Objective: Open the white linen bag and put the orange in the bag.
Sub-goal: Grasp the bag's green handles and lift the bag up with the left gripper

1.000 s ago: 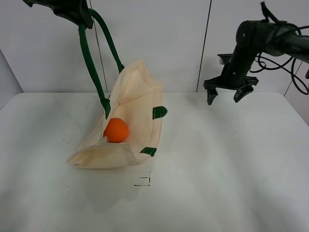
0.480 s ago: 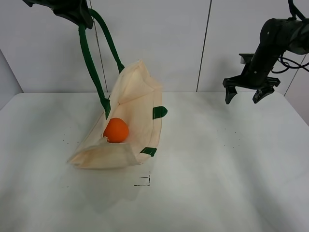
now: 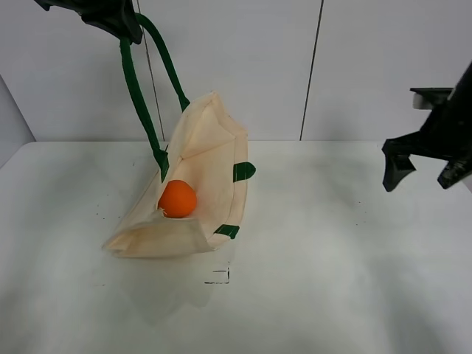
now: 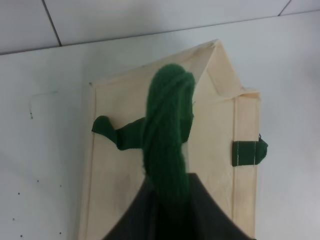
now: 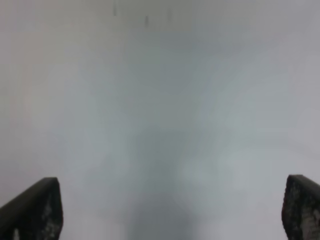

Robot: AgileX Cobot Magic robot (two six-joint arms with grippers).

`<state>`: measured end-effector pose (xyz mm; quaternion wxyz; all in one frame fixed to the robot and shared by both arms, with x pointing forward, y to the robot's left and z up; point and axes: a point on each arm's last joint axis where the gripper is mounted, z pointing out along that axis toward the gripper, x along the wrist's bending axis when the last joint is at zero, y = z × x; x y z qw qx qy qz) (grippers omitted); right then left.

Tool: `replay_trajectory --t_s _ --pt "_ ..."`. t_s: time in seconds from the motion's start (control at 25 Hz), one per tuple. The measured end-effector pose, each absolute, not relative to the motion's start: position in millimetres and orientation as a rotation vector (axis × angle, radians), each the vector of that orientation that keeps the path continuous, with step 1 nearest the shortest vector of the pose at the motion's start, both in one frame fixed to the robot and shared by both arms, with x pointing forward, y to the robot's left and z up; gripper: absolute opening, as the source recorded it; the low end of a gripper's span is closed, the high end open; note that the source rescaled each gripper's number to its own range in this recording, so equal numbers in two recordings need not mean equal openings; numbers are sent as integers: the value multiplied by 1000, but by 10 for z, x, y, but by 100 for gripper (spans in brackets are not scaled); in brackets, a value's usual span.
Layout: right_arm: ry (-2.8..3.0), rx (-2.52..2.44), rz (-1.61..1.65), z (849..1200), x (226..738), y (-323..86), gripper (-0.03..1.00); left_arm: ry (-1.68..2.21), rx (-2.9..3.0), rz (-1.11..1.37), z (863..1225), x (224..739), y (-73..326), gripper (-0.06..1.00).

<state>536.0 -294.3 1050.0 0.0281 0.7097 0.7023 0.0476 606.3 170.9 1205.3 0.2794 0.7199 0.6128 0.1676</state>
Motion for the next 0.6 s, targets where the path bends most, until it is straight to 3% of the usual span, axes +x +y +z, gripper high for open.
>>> replay_trajectory --t_s 0.32,0.6 --pt "2135 2093 266 10601 3957 -2952 100 1644 1931 450 12053 6063 1709 0" --pt "1853 1785 682 10559 3096 -2960 100 1644 1931 450 12053 6063 1709 0"
